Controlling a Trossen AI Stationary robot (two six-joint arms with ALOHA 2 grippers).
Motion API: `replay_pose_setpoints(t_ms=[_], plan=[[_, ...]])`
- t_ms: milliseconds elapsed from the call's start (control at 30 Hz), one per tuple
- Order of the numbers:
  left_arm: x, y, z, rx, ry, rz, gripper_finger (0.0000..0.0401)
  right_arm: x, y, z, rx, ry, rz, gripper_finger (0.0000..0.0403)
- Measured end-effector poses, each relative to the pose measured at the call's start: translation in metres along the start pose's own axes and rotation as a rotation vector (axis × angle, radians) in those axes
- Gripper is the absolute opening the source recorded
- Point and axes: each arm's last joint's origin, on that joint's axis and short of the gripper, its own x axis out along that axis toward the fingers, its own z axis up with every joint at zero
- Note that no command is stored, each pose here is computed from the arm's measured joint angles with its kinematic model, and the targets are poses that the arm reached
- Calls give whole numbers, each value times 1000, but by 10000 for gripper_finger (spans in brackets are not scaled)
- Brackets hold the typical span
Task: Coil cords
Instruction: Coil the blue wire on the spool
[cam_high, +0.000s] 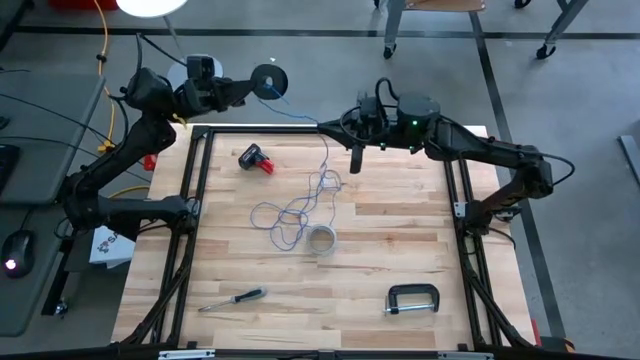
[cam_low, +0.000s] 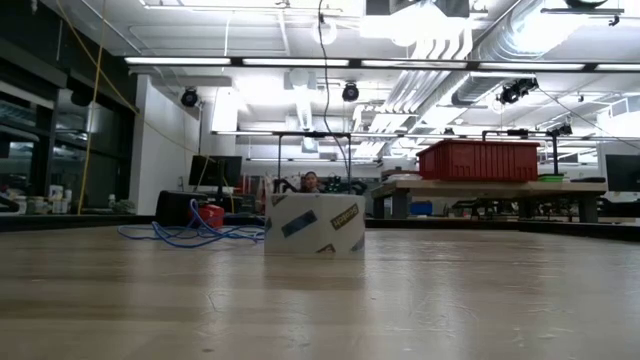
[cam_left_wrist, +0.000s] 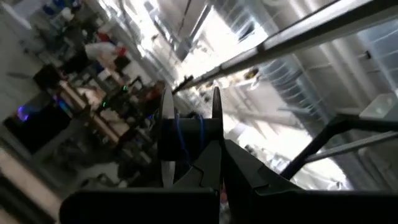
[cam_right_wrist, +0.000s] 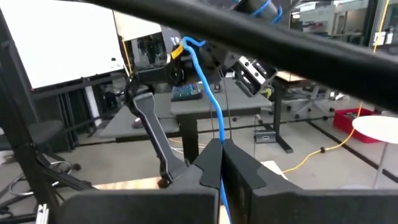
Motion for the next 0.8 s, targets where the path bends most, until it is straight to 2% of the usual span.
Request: replay_pose_setpoints(t_ms=[167,400,600,800], plan=[[0,-5,3,-23,-39,-44,0,0,0,-1,-10,16,-1,0],[-2,-9,0,-122,61,-76,0,-15,0,10,-28,-13,-4,0],[-5,-3,-2,-159,133,-34,0,-32,-2,21,-65,-29,-53,0],[1,6,-12,-263,261,-11,0,-38,-13,26,-72,-48,-107,0]])
